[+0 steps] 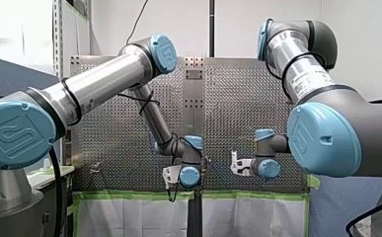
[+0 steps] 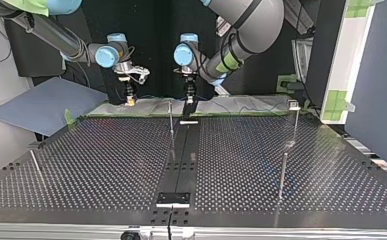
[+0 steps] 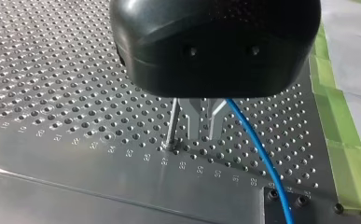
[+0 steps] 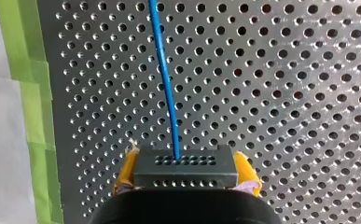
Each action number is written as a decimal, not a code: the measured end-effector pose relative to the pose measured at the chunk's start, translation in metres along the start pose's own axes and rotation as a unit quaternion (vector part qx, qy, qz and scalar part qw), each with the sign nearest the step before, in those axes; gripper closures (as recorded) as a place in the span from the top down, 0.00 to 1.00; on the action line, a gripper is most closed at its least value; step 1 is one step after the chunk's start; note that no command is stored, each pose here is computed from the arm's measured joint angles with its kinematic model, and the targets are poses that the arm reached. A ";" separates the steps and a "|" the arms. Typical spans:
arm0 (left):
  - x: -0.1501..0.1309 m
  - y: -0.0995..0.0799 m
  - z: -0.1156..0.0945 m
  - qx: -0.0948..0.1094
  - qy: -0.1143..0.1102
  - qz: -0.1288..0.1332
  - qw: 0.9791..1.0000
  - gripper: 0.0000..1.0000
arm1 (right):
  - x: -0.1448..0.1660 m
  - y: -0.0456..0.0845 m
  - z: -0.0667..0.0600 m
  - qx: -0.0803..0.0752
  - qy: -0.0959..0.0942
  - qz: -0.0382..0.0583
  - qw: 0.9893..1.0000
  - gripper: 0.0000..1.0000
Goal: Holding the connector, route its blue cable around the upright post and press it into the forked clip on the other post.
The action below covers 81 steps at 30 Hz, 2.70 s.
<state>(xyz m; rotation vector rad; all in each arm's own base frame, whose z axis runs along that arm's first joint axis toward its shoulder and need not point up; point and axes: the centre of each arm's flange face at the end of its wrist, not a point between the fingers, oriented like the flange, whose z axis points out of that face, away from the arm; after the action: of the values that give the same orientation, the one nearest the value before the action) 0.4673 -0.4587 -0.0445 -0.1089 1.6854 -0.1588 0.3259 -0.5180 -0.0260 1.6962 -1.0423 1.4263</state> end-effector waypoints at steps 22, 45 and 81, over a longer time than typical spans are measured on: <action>0.000 0.001 0.008 0.029 0.009 -0.007 1.000 0.13 | 0.003 0.004 0.004 -0.005 0.003 0.000 1.000 0.02; 0.019 0.013 0.040 0.024 0.039 -0.009 0.999 0.13 | 0.003 0.006 0.007 -0.017 0.003 0.000 1.000 0.02; -0.022 0.023 0.103 0.031 0.055 -0.019 0.998 0.13 | 0.005 0.047 0.059 -0.075 -0.014 0.007 0.997 0.02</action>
<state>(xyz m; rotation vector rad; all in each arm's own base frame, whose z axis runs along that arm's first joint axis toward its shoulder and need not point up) 0.5728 -0.4369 -0.0383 -0.0879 1.7870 -0.2500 0.3102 -0.5920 -0.0313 1.6071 -1.1487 1.3023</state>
